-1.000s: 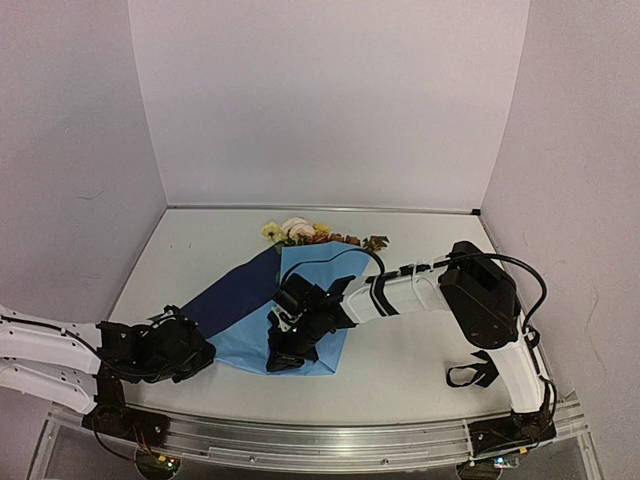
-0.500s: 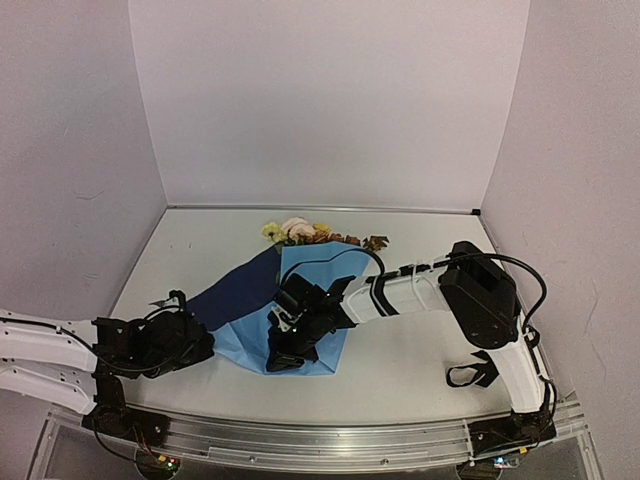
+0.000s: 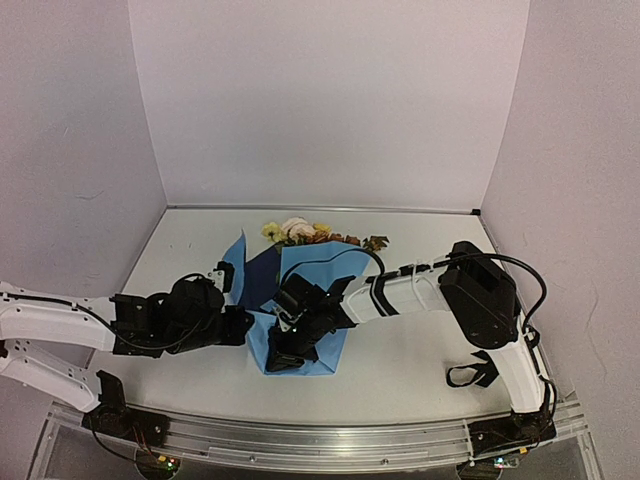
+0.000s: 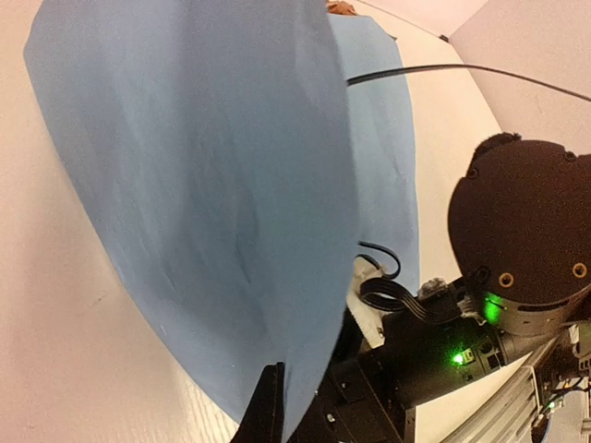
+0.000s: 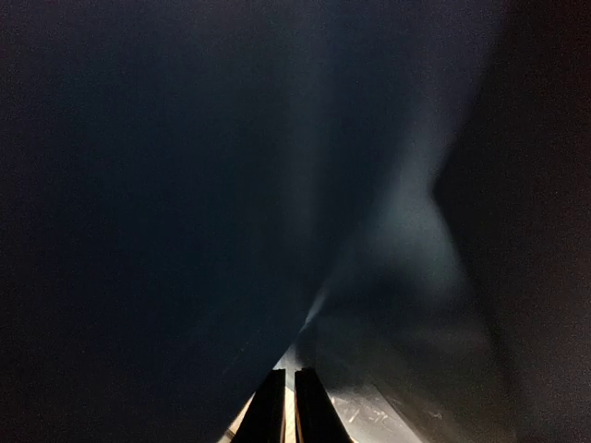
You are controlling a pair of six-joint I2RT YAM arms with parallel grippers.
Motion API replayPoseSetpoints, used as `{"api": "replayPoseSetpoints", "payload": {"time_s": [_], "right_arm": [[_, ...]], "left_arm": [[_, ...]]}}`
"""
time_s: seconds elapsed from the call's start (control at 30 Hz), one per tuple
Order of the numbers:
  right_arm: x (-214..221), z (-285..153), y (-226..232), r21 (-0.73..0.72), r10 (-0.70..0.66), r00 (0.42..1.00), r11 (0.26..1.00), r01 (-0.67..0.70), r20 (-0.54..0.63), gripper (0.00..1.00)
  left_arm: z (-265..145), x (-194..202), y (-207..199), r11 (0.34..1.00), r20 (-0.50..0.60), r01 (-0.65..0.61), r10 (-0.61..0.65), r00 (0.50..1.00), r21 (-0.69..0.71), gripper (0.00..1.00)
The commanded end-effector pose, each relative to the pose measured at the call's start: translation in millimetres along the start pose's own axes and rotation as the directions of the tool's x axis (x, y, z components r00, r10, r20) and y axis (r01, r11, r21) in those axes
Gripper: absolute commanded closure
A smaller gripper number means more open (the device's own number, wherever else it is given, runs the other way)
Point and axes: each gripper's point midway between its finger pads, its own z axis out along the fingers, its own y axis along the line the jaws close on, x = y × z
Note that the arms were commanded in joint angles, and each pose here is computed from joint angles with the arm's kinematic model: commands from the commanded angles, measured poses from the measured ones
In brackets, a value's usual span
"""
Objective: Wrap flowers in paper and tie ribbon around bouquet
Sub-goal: Fold the left corner of the flattened wrapping paper at the center of the board.
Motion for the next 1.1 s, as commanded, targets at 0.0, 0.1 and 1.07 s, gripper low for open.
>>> {"api": "replayPoseSetpoints", "payload": {"time_s": [0.0,0.1,1.07], "right_arm": [[15,11,-33,0.107,0.042,0.998,0.994,-0.037,-0.047,0.95],[12,1,-23,0.08,0.021,0.999,0.997,-0.018,-0.044,0.95],[50,-160,-71,0.16,-0.091,0.995,0.984,0.083,0.046,0.77]], "left_arm": [[1,-10,-39,0.991,0.003,-0.063,0.063,0.998,0.116,1.0],[5,-7,-34,0.994,0.0,-0.063,0.063,0.998,0.091,1.0],[17,-10,-48,0.986,-0.003,-0.139,0.14,0.99,0.094,1.0]]}}
